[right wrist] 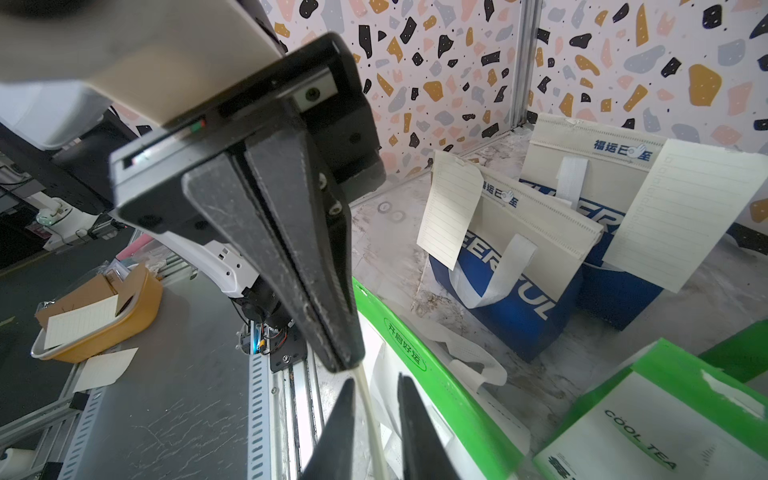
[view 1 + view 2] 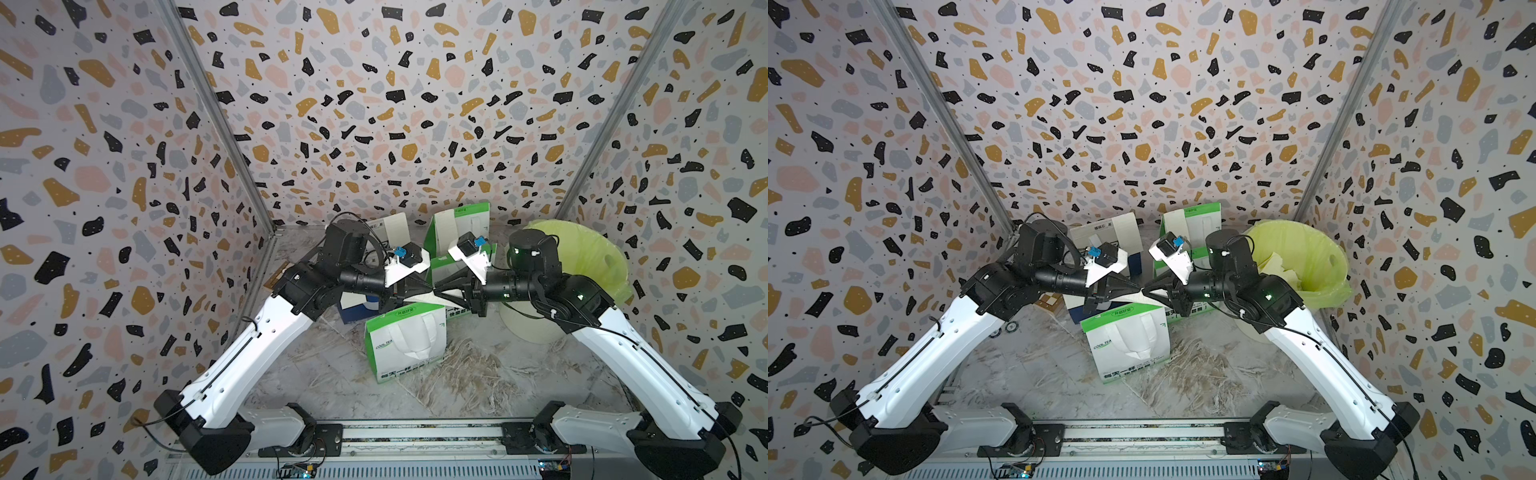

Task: Shred takeout receipts and throw away
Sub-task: Shred the takeout receipt.

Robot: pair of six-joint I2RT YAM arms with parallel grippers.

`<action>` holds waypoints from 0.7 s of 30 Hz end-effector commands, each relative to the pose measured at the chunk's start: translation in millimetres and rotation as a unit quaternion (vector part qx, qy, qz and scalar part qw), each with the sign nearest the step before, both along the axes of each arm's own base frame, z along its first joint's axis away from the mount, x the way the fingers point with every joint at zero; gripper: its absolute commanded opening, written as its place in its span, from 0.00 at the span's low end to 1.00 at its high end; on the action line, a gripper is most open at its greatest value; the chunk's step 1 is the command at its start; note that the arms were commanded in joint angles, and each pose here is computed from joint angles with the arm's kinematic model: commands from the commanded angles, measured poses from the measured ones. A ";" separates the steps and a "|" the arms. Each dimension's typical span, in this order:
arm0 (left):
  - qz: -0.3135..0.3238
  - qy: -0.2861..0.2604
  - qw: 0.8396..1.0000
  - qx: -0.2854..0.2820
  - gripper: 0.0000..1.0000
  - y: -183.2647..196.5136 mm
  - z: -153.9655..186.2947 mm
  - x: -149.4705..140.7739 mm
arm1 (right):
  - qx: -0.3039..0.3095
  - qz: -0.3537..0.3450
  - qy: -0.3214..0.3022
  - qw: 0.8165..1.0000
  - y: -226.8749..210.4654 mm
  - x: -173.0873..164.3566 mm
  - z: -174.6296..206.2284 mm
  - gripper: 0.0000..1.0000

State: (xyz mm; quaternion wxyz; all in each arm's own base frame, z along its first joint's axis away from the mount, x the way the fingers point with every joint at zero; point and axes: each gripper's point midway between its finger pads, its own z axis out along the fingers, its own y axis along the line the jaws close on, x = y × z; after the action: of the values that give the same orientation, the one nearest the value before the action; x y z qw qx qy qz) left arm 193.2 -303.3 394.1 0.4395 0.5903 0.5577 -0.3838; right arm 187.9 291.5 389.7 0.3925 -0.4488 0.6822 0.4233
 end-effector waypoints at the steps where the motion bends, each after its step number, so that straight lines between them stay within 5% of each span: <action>1: -0.005 -0.011 1.000 -0.017 0.00 -0.3 8.0 -1.6 | 0.023 0.014 -0.017 0.999 -2.7 -11.4 17.2 0.20; 21: -0.001 -0.015 1.000 -0.022 0.00 -0.7 10.3 -0.3 | 0.030 0.021 -0.021 0.999 -1.4 -12.8 20.9 0.05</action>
State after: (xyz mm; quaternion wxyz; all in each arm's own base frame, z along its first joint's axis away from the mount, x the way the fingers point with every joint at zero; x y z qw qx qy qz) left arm 194.4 -304.5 394.6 0.4435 0.5885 0.5555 -0.3852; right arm 181.3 291.2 396.8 0.3954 -0.4552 0.6691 0.4346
